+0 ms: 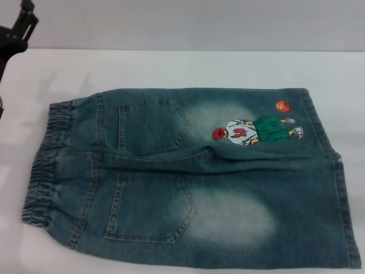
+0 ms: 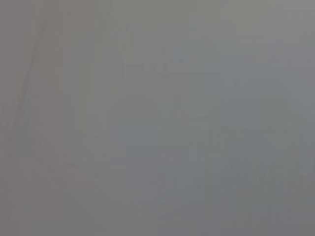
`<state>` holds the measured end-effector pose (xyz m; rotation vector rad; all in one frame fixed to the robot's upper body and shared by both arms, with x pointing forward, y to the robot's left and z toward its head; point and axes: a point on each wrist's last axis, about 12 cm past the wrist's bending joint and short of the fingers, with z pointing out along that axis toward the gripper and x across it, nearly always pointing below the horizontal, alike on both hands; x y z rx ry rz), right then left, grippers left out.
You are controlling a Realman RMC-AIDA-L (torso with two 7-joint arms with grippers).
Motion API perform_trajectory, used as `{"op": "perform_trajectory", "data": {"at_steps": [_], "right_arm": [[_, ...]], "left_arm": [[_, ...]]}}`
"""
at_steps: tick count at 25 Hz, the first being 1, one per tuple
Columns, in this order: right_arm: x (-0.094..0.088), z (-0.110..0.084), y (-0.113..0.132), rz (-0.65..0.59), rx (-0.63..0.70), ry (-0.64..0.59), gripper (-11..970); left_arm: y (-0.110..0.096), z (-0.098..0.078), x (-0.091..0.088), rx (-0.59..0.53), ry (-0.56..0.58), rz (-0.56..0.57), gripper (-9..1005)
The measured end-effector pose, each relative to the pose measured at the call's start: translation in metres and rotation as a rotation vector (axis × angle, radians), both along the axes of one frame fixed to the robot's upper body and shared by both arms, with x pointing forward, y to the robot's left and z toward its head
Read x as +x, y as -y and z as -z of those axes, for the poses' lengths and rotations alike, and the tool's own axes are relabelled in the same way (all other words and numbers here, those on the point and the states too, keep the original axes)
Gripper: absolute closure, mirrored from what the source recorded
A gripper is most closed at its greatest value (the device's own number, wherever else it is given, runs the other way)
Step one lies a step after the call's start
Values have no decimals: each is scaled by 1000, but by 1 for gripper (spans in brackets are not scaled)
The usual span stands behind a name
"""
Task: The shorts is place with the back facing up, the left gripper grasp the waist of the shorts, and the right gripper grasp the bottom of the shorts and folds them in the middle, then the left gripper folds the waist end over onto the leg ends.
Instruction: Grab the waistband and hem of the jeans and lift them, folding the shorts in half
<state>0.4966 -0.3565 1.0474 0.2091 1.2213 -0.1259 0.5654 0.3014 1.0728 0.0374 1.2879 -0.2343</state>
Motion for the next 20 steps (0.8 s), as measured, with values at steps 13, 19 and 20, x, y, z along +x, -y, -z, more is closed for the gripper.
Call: {"op": "perform_trajectory", "data": {"at_steps": [13, 19, 20], "right_arm": [[31, -2, 1, -17, -9, -94, 320], [32, -3, 2, -6, -3, -90, 317], [32, -3, 3, -5, -4, -89, 317]], "left_arm": [[17, -14, 25, 98, 16, 17, 148], [16, -11, 26, 67, -11, 11, 152], [16, -10, 26, 65, -17, 11, 152]]}}
